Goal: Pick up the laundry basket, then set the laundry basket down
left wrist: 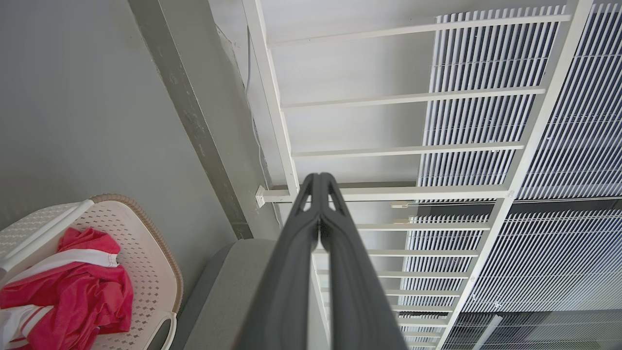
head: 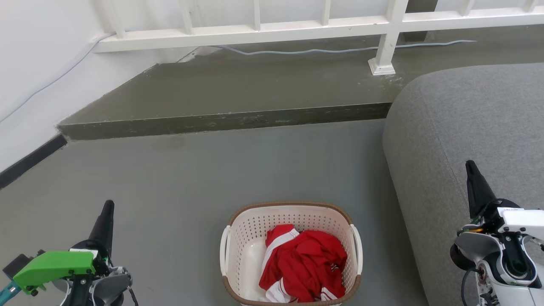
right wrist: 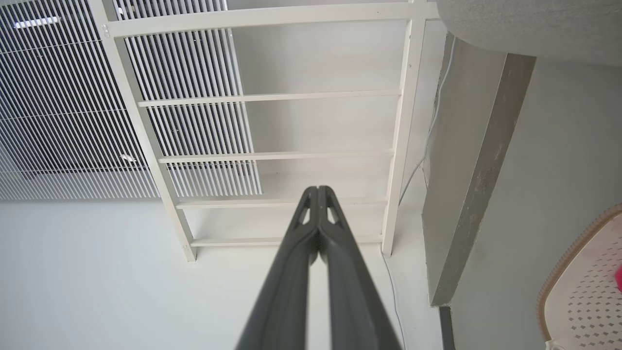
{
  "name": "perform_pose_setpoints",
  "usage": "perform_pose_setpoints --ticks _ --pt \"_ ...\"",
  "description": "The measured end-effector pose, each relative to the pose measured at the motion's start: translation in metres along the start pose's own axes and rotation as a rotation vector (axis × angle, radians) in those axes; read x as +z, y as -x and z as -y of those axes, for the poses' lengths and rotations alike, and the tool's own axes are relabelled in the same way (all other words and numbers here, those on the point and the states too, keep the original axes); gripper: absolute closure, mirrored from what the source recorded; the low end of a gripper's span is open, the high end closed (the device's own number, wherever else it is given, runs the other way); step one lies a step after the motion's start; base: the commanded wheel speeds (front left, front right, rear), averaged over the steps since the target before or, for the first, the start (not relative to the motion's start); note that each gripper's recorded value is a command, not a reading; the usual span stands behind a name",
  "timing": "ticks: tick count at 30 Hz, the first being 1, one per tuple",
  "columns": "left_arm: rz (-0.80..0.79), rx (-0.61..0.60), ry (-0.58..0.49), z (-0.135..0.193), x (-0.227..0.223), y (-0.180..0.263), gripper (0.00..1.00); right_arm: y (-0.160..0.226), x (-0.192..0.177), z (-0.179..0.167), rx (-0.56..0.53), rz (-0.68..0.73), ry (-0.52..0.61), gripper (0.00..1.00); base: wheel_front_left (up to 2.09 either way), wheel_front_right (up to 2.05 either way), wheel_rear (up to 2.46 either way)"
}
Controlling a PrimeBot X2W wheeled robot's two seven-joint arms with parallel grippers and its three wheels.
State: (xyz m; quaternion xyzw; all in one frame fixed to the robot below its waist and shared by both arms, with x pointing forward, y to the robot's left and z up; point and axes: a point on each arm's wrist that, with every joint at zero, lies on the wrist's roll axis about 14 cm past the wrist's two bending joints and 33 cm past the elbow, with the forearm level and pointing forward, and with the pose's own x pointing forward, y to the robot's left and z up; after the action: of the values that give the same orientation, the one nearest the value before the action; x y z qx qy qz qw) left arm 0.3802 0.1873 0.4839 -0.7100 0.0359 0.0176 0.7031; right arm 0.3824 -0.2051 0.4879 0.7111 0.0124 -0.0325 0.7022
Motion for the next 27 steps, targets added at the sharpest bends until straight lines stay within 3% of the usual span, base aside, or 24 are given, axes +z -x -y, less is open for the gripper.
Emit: perform_pose_setpoints --ticks 27 --pt "0.0 0.0 0.0 0.0 0.0 0.0 1.0 0.0 0.0 0.0 0.0 0.0 0.0 1.0 0.0 0.0 0.0"
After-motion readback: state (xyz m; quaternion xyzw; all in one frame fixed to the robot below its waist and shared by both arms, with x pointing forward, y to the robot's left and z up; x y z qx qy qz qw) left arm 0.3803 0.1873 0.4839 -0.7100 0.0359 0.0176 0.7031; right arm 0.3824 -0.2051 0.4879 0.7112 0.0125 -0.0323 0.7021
